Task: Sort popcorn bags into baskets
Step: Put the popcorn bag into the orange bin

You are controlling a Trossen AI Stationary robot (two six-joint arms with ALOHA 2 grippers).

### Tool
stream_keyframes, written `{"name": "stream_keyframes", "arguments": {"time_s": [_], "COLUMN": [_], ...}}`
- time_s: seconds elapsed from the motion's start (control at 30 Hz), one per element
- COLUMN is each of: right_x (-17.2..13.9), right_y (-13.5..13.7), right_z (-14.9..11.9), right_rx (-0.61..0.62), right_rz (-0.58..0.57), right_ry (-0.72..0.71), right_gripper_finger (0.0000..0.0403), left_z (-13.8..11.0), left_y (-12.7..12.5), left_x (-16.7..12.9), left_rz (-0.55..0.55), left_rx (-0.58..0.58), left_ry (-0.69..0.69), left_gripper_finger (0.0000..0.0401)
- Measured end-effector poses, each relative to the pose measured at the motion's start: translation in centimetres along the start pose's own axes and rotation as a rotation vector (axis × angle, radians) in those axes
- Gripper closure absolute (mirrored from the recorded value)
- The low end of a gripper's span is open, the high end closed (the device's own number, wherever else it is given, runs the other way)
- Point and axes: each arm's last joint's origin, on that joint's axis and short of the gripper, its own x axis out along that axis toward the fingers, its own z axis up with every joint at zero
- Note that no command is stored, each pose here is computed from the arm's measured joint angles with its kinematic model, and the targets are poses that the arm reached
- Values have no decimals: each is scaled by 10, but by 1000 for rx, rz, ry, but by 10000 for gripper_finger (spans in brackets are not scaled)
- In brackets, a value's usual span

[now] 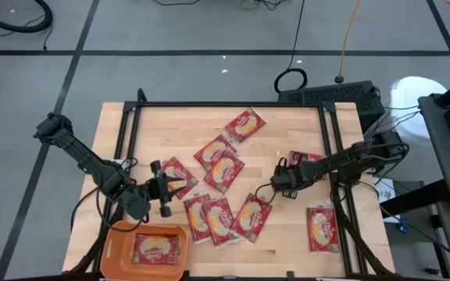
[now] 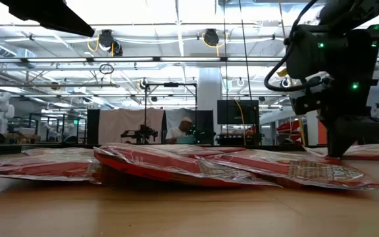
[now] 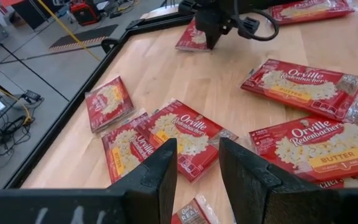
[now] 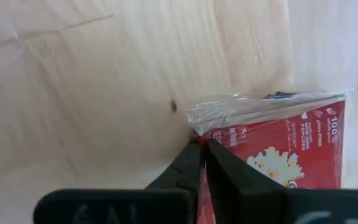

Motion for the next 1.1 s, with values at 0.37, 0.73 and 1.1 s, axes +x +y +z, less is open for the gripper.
{"name": "stream_keyframes", "arguments": {"time_s": [0.37, 0.73, 1.1], "right_x": [-45, -84, -85], "right_y": [28, 44, 48], "right_z": [47, 88, 84], "right_rx": [-59, -94, 21], "right_rz": [162, 304, 377], "right_ry": [-339, -894, -849], "right_gripper_finger": [402, 403, 400], "left_z": [1, 1, -8], "left_y": [6, 7, -9], "left_x": [6, 10, 35], "left_rz": [44, 46, 37], "left_rx": [8, 83, 62], "left_ry": [9, 22, 82], "left_gripper_finger": [279, 241, 144]}}
